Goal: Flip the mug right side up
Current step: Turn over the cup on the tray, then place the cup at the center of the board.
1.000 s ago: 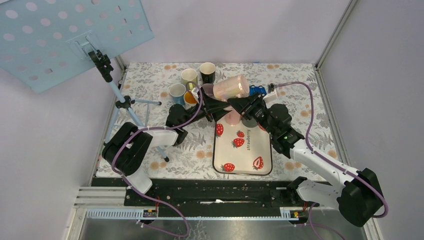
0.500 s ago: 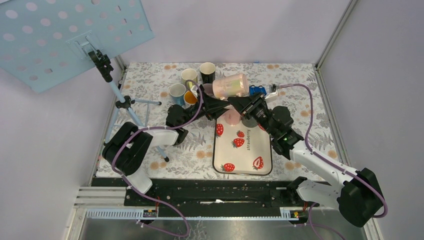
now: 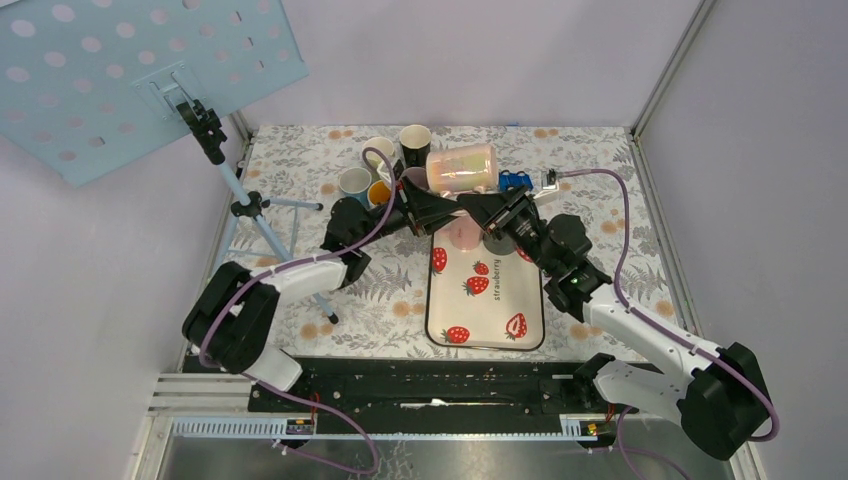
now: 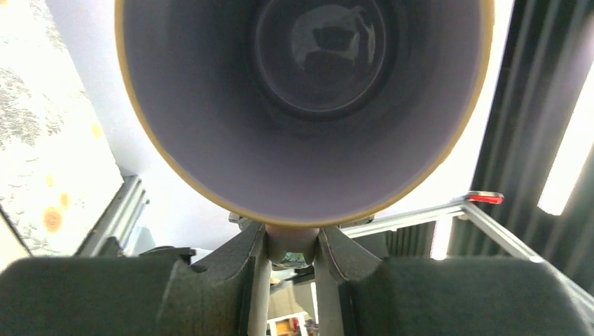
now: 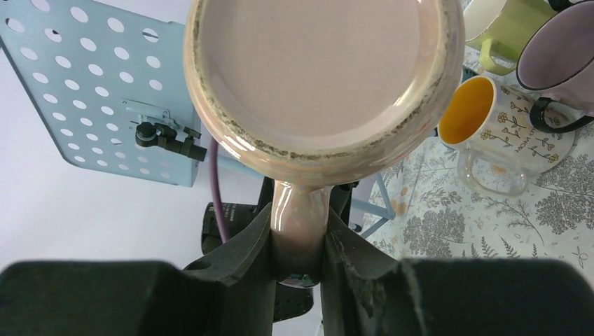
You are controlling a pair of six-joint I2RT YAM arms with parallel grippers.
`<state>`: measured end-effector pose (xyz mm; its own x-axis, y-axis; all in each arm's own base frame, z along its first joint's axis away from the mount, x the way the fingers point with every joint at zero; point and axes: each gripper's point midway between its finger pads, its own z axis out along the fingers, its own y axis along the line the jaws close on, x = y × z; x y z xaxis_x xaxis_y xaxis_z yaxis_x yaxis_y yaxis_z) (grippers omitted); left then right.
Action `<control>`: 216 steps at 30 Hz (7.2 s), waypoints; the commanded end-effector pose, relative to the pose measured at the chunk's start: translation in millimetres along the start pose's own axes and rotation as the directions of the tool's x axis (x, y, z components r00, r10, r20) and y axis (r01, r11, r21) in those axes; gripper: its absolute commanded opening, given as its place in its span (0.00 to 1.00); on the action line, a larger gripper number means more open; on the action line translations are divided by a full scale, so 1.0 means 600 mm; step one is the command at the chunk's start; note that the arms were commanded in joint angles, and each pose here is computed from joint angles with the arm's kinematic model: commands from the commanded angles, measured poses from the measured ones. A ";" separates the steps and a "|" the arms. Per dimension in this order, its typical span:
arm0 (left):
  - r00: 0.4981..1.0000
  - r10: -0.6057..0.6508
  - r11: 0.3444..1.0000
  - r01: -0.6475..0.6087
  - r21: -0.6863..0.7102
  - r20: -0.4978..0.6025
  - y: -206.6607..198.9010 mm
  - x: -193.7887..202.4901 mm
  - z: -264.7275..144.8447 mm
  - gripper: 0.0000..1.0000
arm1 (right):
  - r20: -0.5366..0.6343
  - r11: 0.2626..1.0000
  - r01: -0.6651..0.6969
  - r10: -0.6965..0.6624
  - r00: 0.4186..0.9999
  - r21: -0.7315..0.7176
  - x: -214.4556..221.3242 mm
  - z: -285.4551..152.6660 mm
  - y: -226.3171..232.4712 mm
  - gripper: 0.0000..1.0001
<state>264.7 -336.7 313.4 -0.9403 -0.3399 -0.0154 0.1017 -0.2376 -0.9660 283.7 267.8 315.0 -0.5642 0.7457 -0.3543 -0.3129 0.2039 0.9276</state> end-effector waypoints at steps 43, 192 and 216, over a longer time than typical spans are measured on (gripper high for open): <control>0.844 0.536 0.780 -0.487 -0.392 0.019 -0.027 -0.052 -0.015 0.00 | -0.105 0.970 0.127 -0.107 0.989 0.207 0.023 -0.030 -0.071 0.94; 0.643 0.731 0.172 -0.498 -0.850 -0.229 0.094 -0.122 -0.224 0.99 | -0.308 0.634 0.530 -0.435 0.846 0.563 -0.092 -0.093 -0.195 1.00; 0.343 0.684 0.152 -0.930 -0.334 -0.644 0.179 -0.146 0.012 0.99 | -0.228 0.635 0.484 -0.445 0.866 0.602 -0.138 -0.145 -0.167 1.00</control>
<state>346.5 -307.1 178.8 -0.6166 0.2408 -0.7495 0.6319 0.7192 -0.2888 303.0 139.6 227.6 -0.5575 0.4044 -0.7250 -0.0098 0.8701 0.4928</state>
